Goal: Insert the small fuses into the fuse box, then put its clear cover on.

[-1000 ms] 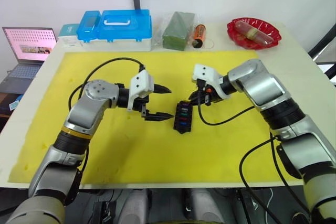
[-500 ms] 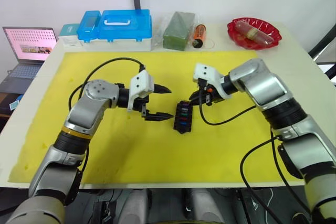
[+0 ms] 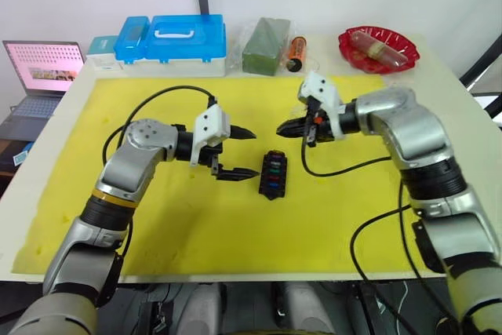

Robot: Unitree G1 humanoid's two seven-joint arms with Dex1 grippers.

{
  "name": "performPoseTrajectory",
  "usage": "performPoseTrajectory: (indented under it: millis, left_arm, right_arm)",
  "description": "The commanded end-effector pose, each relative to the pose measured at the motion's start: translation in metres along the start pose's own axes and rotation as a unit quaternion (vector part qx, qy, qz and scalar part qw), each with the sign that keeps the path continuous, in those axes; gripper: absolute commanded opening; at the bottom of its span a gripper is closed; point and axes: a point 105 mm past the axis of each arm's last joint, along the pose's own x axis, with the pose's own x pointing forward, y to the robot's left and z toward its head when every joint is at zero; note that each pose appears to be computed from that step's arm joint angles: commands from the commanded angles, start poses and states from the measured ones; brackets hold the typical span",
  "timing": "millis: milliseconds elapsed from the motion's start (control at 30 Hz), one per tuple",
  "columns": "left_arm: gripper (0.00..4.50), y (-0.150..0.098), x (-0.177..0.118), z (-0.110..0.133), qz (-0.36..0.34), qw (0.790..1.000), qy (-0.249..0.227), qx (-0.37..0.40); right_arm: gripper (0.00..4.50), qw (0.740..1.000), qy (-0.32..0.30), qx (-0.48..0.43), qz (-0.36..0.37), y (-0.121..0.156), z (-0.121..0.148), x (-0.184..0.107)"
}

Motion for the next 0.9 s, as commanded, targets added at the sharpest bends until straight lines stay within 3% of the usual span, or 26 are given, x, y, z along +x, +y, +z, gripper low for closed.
performPoseTrajectory:
  millis: [33,400,667,900]
  left_arm:
    - [4.5,0.002,-0.003,0.01,0.006,1.0,-0.007,0.02]
    - [4.5,0.003,-0.003,0.011,0.001,1.0,-0.005,0.022]
    - [4.5,0.001,-0.004,0.011,0.002,1.0,-0.004,0.021]
    - [4.5,0.0,-0.003,0.011,0.0,1.0,-0.005,0.02]
  right_arm:
    - [0.06,0.997,-0.069,0.0,-0.025,0.004,0.017,-0.006]
    - [0.06,0.992,-0.087,0.073,-0.048,0.015,-0.021,0.004]
    - [0.06,0.989,-0.093,0.1,-0.052,0.013,-0.029,0.009]
    - [0.06,0.99,-0.063,0.113,-0.052,0.01,-0.044,0.013]
